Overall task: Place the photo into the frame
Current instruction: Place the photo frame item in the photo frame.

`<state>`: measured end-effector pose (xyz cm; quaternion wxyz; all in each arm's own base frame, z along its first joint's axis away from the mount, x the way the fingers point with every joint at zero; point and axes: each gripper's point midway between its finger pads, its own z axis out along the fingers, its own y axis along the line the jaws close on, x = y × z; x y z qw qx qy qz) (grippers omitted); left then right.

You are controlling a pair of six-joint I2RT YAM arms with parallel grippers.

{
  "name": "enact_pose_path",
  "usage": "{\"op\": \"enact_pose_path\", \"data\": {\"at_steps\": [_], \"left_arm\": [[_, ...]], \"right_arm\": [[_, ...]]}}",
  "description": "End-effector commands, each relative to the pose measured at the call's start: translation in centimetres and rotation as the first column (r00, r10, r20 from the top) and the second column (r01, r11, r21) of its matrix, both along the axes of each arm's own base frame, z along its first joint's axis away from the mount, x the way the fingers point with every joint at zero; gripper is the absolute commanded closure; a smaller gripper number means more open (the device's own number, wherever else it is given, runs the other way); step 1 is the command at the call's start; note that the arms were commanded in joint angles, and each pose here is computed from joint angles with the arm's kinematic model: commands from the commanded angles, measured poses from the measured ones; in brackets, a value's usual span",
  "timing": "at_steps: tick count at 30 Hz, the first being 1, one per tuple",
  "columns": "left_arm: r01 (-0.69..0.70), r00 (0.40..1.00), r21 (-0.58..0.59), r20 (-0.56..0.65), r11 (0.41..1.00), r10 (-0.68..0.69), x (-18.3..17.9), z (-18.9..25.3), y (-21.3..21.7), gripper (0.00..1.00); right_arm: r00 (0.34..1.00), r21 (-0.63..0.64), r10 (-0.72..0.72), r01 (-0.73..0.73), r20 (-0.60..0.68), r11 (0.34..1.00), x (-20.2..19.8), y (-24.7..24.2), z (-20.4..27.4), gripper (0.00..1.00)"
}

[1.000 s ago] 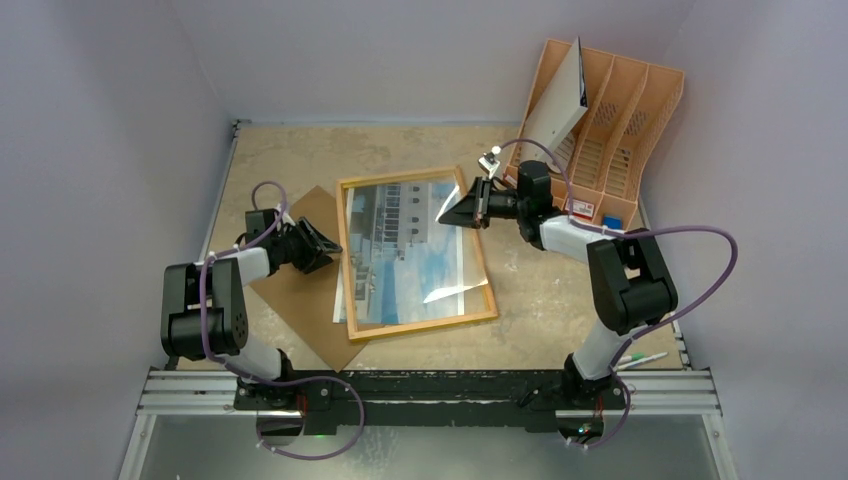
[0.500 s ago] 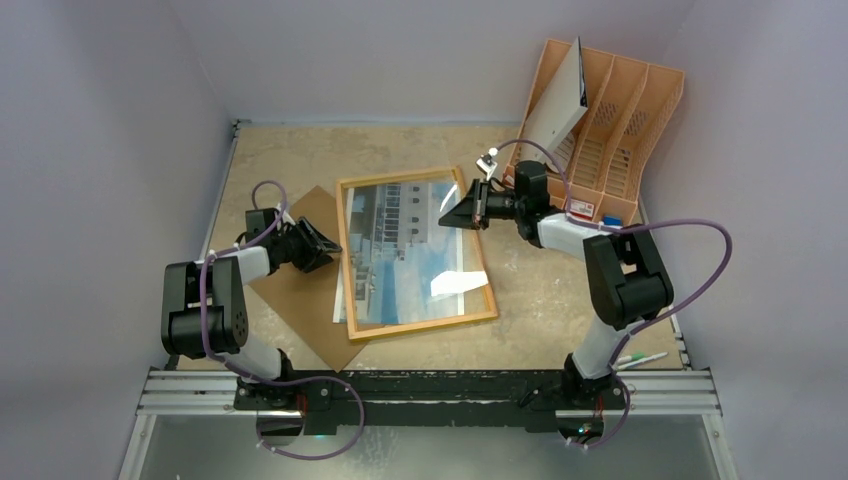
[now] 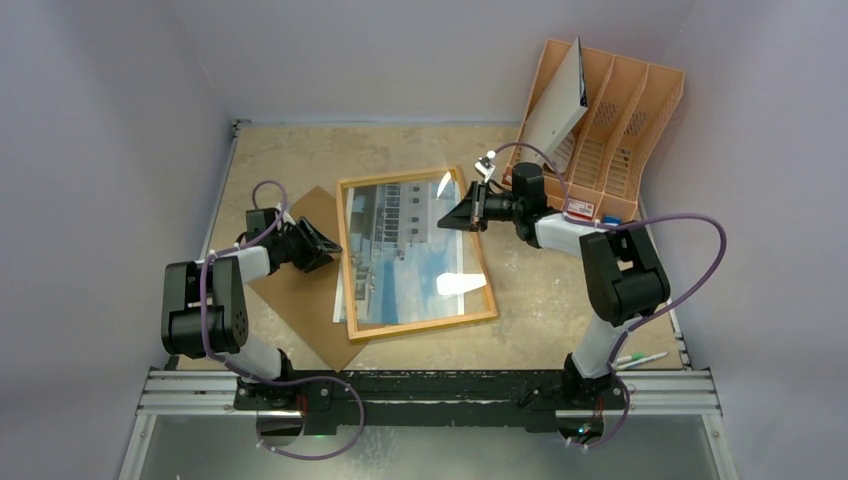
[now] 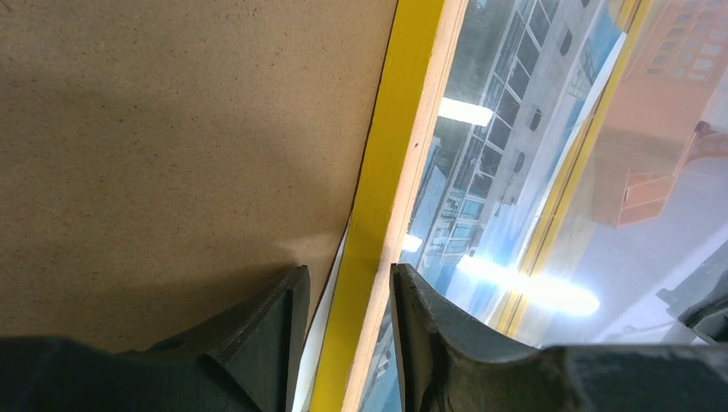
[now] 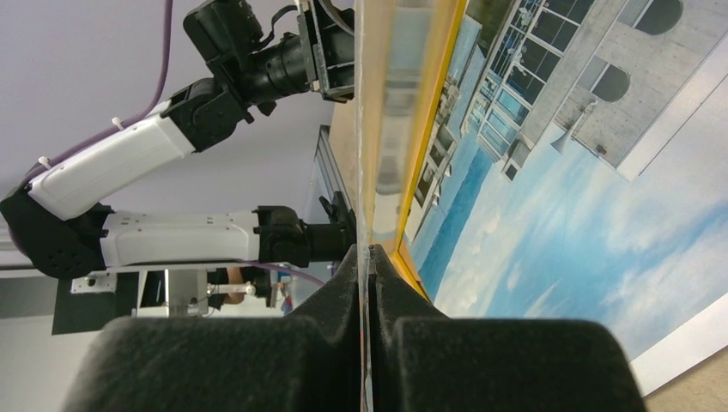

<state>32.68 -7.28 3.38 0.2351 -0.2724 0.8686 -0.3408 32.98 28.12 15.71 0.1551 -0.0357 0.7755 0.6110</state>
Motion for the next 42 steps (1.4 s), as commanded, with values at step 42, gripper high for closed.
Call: {"op": "enact_pose_path", "data": {"at_steps": [42], "left_arm": [[0.019, 0.999, 0.001, 0.037, 1.000, -0.019, 0.9, 0.6, -0.4, 0.59]], "right_arm": [[0.999, -0.099, -0.033, 0.030, -0.038, 0.995, -0.2, 0.3, -4.4, 0.68]]}}
